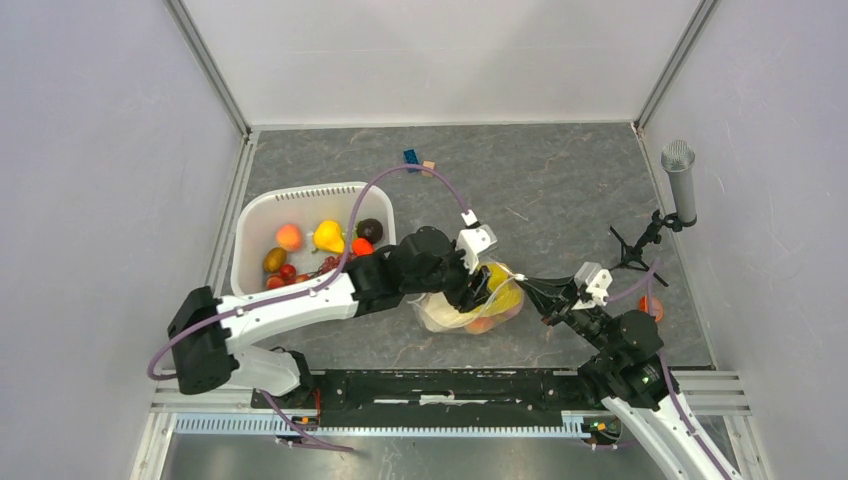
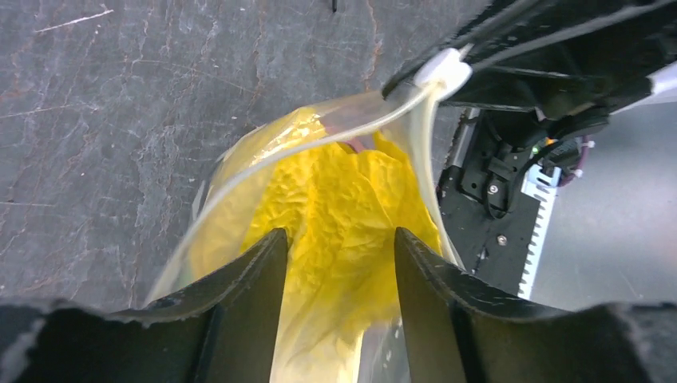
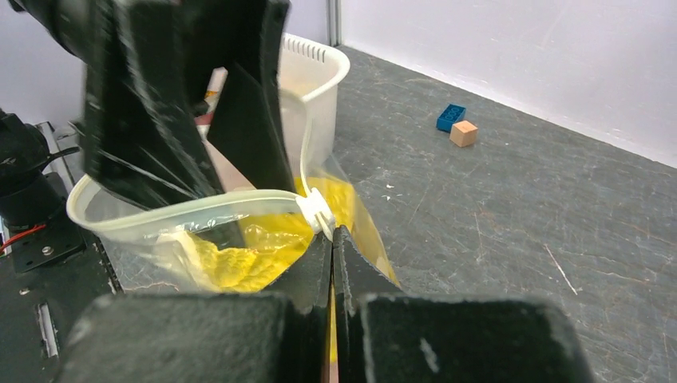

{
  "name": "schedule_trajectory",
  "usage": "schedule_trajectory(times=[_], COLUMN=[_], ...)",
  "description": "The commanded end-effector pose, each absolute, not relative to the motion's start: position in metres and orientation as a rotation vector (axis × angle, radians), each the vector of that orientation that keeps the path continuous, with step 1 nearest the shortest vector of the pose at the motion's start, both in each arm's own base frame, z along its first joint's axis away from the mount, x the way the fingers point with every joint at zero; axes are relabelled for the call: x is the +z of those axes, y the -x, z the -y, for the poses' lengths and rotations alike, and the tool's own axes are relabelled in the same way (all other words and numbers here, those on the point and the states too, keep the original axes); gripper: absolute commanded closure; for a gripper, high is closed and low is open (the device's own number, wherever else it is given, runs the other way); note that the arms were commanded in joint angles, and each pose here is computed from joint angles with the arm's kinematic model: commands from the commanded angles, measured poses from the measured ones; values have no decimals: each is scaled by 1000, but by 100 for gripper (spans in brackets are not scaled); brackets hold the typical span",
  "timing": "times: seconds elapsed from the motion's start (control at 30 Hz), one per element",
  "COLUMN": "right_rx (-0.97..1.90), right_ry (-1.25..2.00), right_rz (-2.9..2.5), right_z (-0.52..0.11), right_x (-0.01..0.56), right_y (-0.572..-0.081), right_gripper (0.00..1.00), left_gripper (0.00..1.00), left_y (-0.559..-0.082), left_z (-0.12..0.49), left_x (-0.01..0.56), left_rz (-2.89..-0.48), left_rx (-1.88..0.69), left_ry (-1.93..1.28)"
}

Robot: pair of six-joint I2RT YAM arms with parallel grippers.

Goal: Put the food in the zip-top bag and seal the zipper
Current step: Adjust the fake vegetable in the zipper food storage bag, then zip the zipper food storage bag at the center of the board.

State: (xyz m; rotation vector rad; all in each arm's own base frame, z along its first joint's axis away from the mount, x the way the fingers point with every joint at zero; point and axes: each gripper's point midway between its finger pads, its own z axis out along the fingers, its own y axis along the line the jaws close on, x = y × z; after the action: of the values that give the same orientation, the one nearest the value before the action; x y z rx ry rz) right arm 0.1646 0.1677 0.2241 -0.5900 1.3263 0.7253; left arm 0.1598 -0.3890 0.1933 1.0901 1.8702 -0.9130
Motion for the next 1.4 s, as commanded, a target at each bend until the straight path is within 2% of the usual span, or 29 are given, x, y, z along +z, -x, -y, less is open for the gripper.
schedule_trajectory(times=[0.0, 0.53, 0.77, 0.83, 0.93, 1.17, 1.37], right_rx=[700, 714, 721, 721, 720, 724, 725], right_ry=[534, 555, 569, 571, 574, 586, 600], right_rz=[-1187, -1191, -1188, -1186, -1186, -1182, -1167], right_z=[-158, -162, -164, -164, -164, -165, -165], right_x=[263, 261, 260, 260, 260, 262, 267], right_y=[-162, -161, -160, -160, -159, -157, -154], right_gripper=[100, 100, 100, 100, 100, 100, 100], left_gripper=[40, 32, 22, 17, 15, 14, 20], left_y=[-154, -156, -151, -145, -138, -139, -142], left_z=[368, 350, 350, 357, 370, 400, 425], left_x=[219, 245, 285, 298, 310, 310, 312], left_rz=[-1849, -1837, -1735, -1674, -1549, -1323, -1189], left_rx=[-843, -784, -838, -884, -922, -902, -894], left_ry=[-1133, -1118, -1112, -1151, -1265, -1452, -1537])
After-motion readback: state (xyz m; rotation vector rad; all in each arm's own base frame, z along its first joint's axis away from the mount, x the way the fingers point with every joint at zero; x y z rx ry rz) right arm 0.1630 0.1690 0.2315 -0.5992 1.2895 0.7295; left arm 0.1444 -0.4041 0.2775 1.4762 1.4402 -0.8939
